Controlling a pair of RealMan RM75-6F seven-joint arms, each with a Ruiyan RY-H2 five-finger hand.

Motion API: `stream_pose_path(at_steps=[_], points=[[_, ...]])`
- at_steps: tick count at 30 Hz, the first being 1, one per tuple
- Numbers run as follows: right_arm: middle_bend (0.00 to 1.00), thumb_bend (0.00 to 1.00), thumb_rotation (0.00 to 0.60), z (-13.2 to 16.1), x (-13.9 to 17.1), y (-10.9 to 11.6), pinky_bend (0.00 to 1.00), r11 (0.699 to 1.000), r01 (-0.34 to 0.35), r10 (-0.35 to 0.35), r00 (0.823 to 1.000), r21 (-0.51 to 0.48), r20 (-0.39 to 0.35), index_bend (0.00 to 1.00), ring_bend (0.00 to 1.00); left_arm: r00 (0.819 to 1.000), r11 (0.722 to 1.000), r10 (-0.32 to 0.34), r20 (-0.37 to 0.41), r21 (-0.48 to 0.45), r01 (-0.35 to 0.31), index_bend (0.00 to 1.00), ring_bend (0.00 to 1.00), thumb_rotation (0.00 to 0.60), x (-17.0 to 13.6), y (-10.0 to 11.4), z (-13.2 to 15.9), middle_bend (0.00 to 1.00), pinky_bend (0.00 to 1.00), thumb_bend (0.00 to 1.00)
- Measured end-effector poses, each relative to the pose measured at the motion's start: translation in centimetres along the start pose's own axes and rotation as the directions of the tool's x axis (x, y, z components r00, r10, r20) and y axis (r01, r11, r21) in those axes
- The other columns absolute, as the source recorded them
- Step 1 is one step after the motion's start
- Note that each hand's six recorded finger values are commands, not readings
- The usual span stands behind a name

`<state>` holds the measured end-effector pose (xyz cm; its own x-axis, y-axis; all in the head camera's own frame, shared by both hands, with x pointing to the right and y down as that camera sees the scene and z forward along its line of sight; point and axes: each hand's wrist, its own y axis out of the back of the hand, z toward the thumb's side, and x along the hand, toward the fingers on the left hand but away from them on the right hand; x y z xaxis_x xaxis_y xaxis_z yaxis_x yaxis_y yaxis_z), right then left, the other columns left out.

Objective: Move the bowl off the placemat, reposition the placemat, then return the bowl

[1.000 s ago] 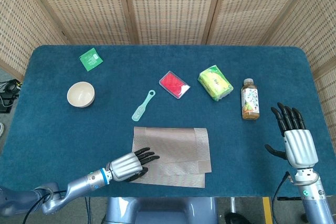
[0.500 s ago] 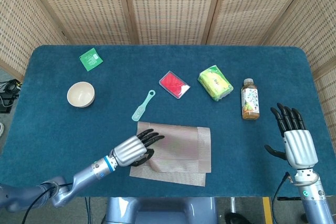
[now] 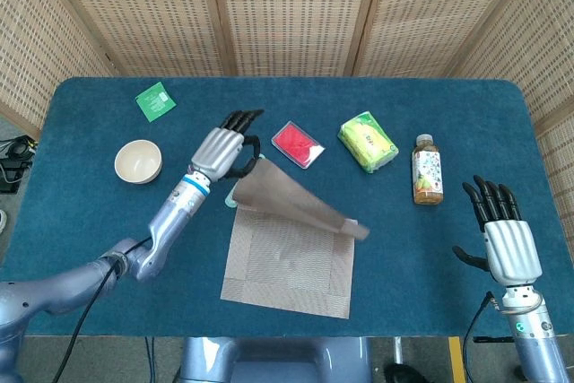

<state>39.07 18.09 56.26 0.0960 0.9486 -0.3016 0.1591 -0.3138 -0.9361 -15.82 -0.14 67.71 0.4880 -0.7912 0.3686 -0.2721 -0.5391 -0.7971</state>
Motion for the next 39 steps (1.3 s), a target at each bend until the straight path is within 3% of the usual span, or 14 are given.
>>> stream_pose_path(at_steps=[10, 12, 14, 16, 19, 22, 31, 34, 39], points=[[0.00, 0.00, 0.600, -0.1, -0.1, -0.3, 0.00, 1.000, -0.007, 0.007, 1.000, 0.008, 0.009, 0.03, 0.00, 0.973, 0.999, 0.037, -0.226, -0.002, -0.039, 0.72, 0.00, 0.600, 2.7, 1.3, -6.1, 0.00, 0.00, 0.57], [0.00, 0.00, 0.600, -0.2, -0.1, -0.3, 0.00, 1.000, -0.009, 0.009, 1.000, 0.010, 0.011, 0.03, 0.00, 0.966, 0.999, 0.044, -0.253, -0.016, -0.049, 0.50, 0.00, 0.600, 2.8, 1.2, -6.8, 0.00, 0.00, 0.39], [0.00, 0.00, 0.600, -0.2, -0.2, -0.4, 0.00, 1.000, -0.011, 0.011, 1.000, 0.011, 0.012, 0.03, 0.00, 0.961, 0.998, 0.046, -0.272, -0.028, -0.056, 0.12, 0.00, 0.600, 2.9, 1.1, -7.4, 0.00, 0.00, 0.09], [0.00, 0.00, 0.600, -0.1, -0.2, -0.5, 0.00, 1.000, -0.012, 0.012, 1.000, 0.013, 0.012, 0.03, 0.00, 0.957, 0.998, 0.036, -0.286, -0.045, -0.051, 0.00, 0.00, 0.600, 2.9, 0.9, -7.9, 0.00, 0.00, 0.00], [0.00, 0.00, 0.600, -0.1, -0.2, -0.6, 0.00, 1.000, -0.018, 0.018, 1.000, 0.017, 0.013, 0.03, 0.00, 0.956, 0.995, 0.012, -0.293, -0.089, -0.040, 0.00, 0.00, 0.600, 2.9, 0.7, -8.2, 0.00, 0.00, 0.00], [0.00, 0.00, 0.600, 0.1, -0.1, -0.8, 0.00, 0.999, -0.023, 0.023, 1.000, 0.023, 0.004, 0.03, 0.00, 0.959, 0.992, 0.033, -0.280, -0.104, -0.065, 0.00, 0.00, 0.600, 2.6, 1.7, -8.4, 0.00, 0.00, 0.00], [0.00, 0.00, 0.600, 1.6, 0.7, -2.4, 0.00, 0.994, -0.060, 0.069, 0.992, 0.090, -0.101, 0.09, 0.00, 0.957, 0.984, 0.171, -0.236, 0.083, -0.156, 0.00, 0.00, 0.600, -2.4, 7.4, -8.7, 0.00, 0.00, 0.00], [0.00, 0.00, 0.600, 2.3, 0.7, -3.1, 0.00, 0.988, -0.070, 0.094, 0.979, 0.136, -0.178, 0.12, 0.00, 0.943, 0.970, 0.222, -0.249, 0.155, -0.187, 0.00, 0.00, 0.600, -5.5, 9.2, -8.8, 0.00, 0.00, 0.00], [0.00, 0.00, 0.600, 4.3, 0.9, -4.5, 0.00, 0.980, -0.108, 0.158, 0.935, 0.168, -0.318, 0.16, 0.00, 0.912, 0.960, 0.258, -0.319, 0.187, -0.206, 0.00, 0.00, 0.600, -12.4, 11.2, -9.9, 0.00, 0.00, 0.00]])
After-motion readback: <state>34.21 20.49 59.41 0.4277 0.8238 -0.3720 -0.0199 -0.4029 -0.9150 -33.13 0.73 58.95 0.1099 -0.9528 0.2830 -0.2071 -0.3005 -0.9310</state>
